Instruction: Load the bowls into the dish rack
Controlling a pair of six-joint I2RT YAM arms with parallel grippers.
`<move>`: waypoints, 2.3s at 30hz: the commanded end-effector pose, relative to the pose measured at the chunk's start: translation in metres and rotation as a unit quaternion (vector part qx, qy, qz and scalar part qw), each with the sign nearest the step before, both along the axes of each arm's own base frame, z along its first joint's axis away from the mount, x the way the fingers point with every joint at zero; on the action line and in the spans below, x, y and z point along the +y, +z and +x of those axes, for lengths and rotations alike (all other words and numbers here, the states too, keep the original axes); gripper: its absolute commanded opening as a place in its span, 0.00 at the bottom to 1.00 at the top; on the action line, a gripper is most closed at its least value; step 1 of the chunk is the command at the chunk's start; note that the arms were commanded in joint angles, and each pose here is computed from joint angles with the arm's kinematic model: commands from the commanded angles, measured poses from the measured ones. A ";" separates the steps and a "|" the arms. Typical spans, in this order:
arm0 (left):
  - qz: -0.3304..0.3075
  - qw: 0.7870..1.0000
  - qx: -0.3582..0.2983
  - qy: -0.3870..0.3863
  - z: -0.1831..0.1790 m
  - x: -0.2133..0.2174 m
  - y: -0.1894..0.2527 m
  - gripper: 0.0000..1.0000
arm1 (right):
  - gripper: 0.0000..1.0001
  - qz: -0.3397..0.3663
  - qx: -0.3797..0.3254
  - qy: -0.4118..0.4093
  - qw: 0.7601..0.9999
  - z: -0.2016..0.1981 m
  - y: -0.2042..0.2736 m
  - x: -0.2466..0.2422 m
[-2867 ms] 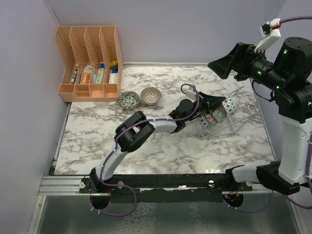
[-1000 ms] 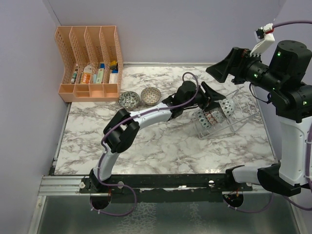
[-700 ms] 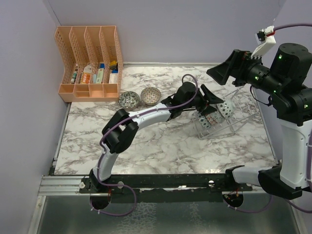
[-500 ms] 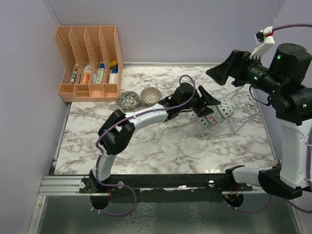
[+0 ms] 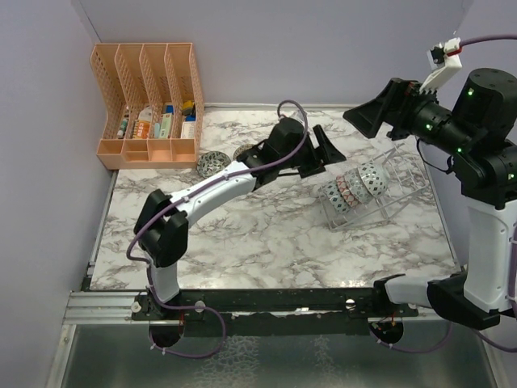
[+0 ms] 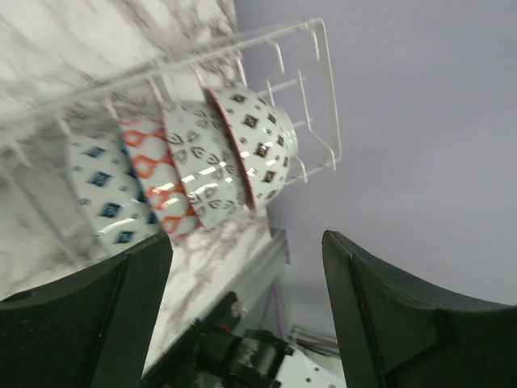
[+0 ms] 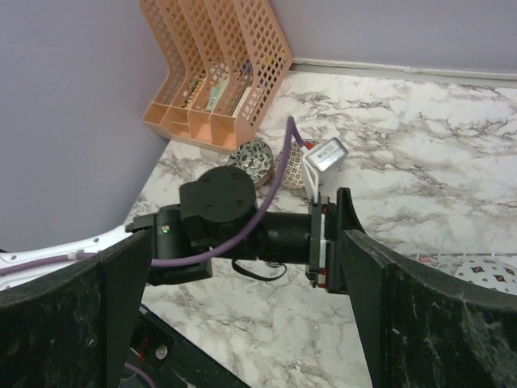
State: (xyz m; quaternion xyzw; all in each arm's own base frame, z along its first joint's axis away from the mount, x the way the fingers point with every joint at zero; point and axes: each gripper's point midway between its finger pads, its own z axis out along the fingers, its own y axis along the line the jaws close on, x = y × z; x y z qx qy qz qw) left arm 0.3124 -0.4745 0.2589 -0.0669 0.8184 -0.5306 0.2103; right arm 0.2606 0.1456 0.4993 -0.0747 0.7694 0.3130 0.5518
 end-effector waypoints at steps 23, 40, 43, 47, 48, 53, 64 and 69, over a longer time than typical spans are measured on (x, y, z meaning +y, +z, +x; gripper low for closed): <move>0.531 0.819 -0.219 -0.014 0.152 0.200 -0.152 0.90 | 0.99 0.042 -0.058 0.094 0.993 0.003 0.051 0.031; 0.573 0.790 -0.206 -0.070 0.157 0.212 -0.203 0.34 | 1.00 0.035 -0.058 0.066 0.996 0.019 0.051 0.027; 0.573 0.791 -0.204 -0.072 0.154 0.214 -0.204 0.14 | 1.00 0.033 -0.060 0.058 0.996 0.019 0.054 0.024; 0.569 0.794 -0.203 -0.075 0.149 0.216 -0.203 0.00 | 0.99 0.035 -0.061 0.056 0.996 0.015 0.057 0.022; 0.566 0.796 -0.203 -0.075 0.148 0.216 -0.203 0.00 | 0.98 0.036 -0.062 0.055 0.996 0.014 0.058 0.022; 0.515 0.828 -0.218 -0.052 0.144 0.202 -0.168 0.00 | 0.96 0.034 -0.076 0.037 0.996 0.012 0.065 0.015; -0.017 0.962 -0.268 0.043 0.094 0.099 0.108 0.00 | 0.99 0.052 -0.102 -0.002 0.993 0.013 0.080 0.004; -0.258 0.938 -0.227 0.041 0.053 0.091 0.188 0.00 | 0.99 0.057 -0.090 0.000 0.994 0.017 0.075 0.007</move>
